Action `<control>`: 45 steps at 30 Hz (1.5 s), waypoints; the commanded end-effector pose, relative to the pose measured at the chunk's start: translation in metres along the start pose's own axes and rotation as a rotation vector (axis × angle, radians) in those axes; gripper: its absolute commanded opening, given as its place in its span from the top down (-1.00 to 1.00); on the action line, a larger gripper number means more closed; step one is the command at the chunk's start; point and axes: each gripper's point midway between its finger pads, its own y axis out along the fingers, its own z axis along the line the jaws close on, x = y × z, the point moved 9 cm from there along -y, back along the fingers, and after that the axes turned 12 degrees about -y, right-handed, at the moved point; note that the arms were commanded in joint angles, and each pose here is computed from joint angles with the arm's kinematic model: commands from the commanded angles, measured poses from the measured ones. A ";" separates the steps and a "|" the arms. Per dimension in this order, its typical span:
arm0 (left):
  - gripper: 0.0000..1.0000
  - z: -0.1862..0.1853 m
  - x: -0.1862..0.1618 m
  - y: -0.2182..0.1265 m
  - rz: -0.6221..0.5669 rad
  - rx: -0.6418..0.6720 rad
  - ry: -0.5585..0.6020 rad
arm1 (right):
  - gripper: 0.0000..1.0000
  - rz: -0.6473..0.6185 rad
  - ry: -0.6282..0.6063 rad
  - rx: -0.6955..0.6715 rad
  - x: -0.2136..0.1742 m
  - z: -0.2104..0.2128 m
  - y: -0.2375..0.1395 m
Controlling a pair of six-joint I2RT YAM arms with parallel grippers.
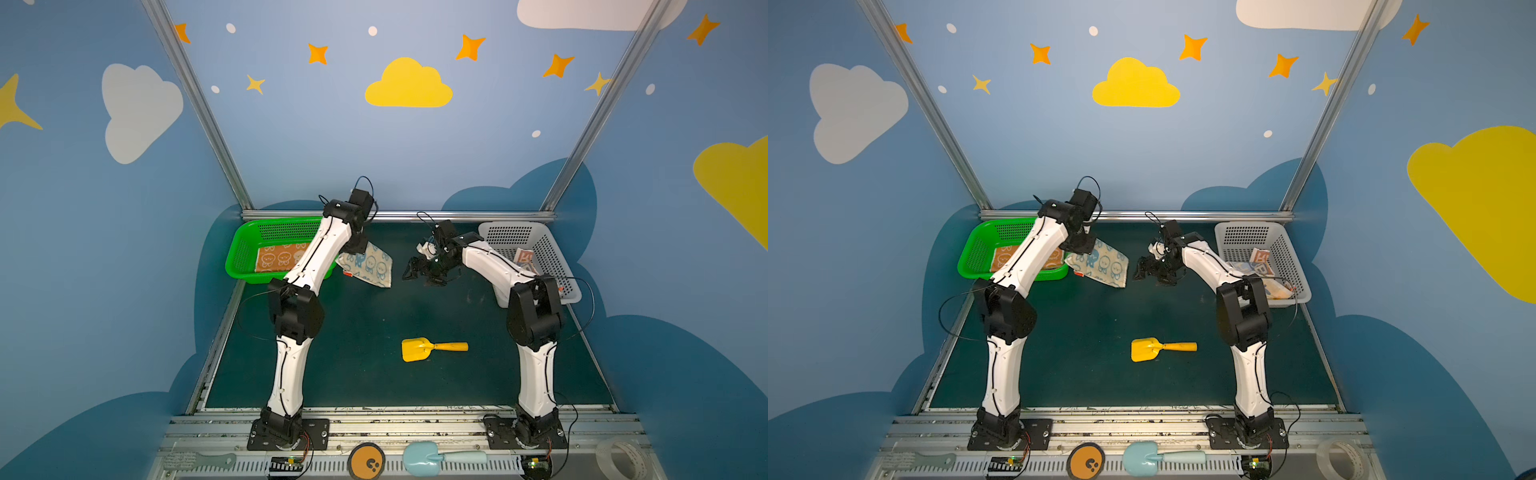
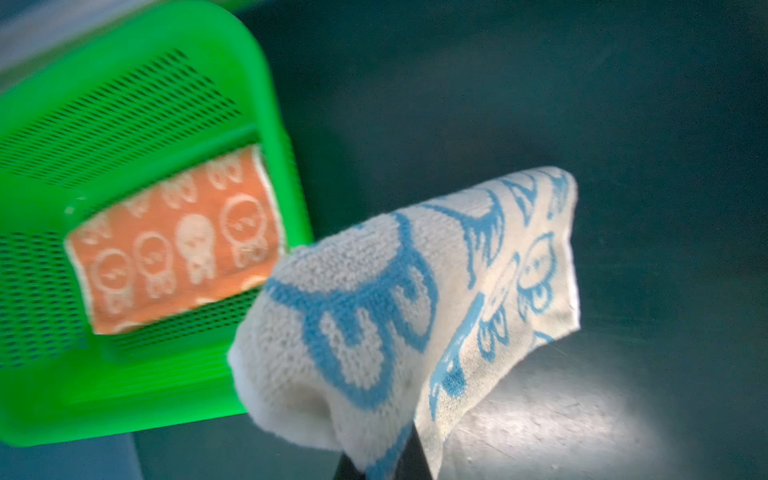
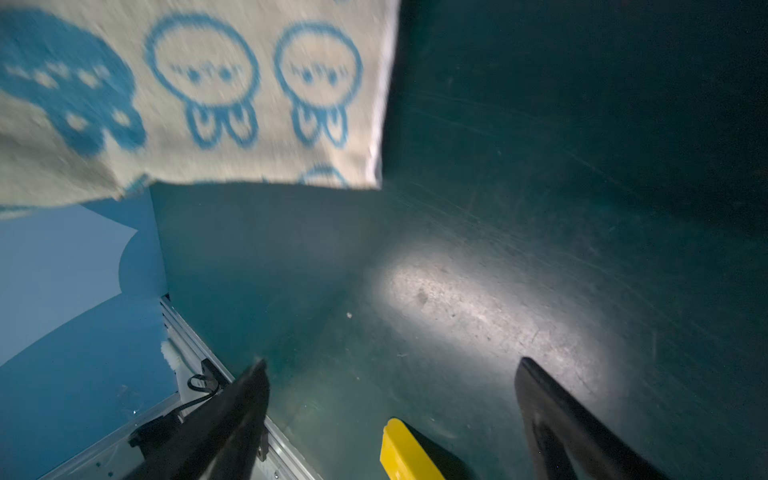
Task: Fold and stack the towels
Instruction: 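Carry the towel into the green basket with the left gripper while the right draws back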
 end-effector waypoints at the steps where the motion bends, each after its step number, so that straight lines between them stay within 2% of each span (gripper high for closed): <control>1: 0.94 0.028 0.008 0.009 0.012 0.138 0.066 | -0.83 -0.021 -0.106 0.020 0.014 0.030 -0.012; 9: 0.94 0.095 0.039 0.043 -0.066 0.183 -0.011 | -0.82 -0.092 -0.279 0.056 0.044 0.074 -0.015; 13: 0.94 0.121 0.045 0.060 -0.091 0.247 0.011 | -0.83 -0.143 -0.337 0.097 0.055 0.086 -0.005; 17: 0.94 0.137 0.046 0.078 -0.108 0.235 0.061 | -0.83 -0.189 -0.386 0.110 0.062 0.097 0.008; 21: 0.94 0.146 0.044 0.096 -0.084 0.270 0.099 | -0.83 -0.211 -0.357 0.112 0.069 0.099 0.019; 29: 0.94 0.171 0.040 0.119 -0.033 0.332 0.072 | -0.84 -0.233 -0.338 0.130 0.084 0.100 0.035; 35: 0.94 0.183 0.042 0.125 -0.036 0.316 0.045 | -0.85 -0.238 -0.338 0.174 0.087 0.102 0.044; 45: 0.94 0.198 0.040 0.147 -0.019 0.295 0.012 | -0.85 -0.224 -0.327 0.166 0.084 0.102 0.047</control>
